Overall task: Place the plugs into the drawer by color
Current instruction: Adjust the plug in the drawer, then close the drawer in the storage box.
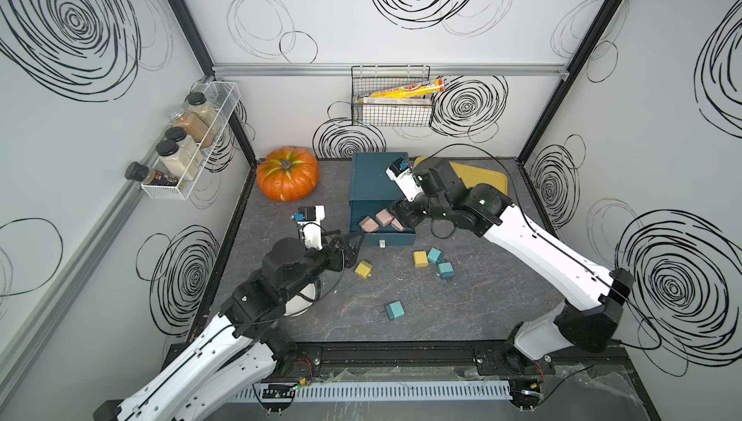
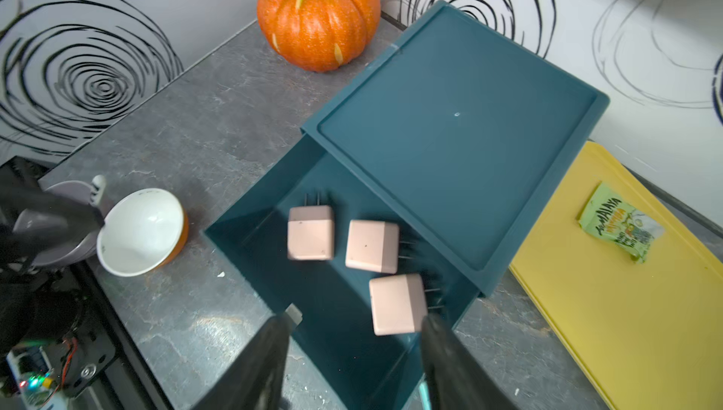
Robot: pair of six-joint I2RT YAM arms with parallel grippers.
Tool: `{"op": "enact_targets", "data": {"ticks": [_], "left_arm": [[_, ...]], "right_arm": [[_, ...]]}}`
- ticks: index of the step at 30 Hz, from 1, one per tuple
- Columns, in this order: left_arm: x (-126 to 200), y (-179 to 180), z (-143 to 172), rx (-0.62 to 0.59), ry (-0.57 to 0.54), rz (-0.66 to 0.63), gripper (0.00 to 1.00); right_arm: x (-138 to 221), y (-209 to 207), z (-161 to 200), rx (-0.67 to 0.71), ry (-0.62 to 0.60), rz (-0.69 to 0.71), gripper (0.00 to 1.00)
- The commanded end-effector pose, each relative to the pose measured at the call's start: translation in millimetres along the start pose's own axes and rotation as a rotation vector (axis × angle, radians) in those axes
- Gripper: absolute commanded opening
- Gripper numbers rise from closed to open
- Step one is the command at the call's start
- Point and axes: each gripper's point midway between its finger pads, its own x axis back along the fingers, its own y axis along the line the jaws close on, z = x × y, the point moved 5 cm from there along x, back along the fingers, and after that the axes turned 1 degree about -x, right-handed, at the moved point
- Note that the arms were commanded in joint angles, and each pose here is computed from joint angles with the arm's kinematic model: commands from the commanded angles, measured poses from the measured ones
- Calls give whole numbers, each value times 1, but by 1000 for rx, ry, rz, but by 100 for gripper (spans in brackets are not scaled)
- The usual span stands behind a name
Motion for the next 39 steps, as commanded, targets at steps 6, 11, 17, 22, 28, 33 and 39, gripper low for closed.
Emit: {"op": "enact_targets", "data": {"ticks": [6,11,17,22,28,33,39], "left_arm": [[-86,32,-53,-71,53,-242,77],[-136,68,-67,-67,121,-306,73],[-165,91,-56,-55,183,-323,65],[-166,98,-40,-42,195,-301,53],[-162,95,-30,-46,198,-281,40],[-161,96,-26,-46,194,-280,40],[-161,100,-20,-44,206,-278,40]], "right_arm": [[23,51,56,-43,-37,-373,48],[0,59,83,-35,-8,-365,48],[-27,45,89,-40,-17,-236,51],[-45,23,73,-38,-44,-25,54],[-65,12,48,-24,-92,44,55],[-87,2,35,-7,-122,148,56],[-104,-18,22,-30,-151,225,56]]}}
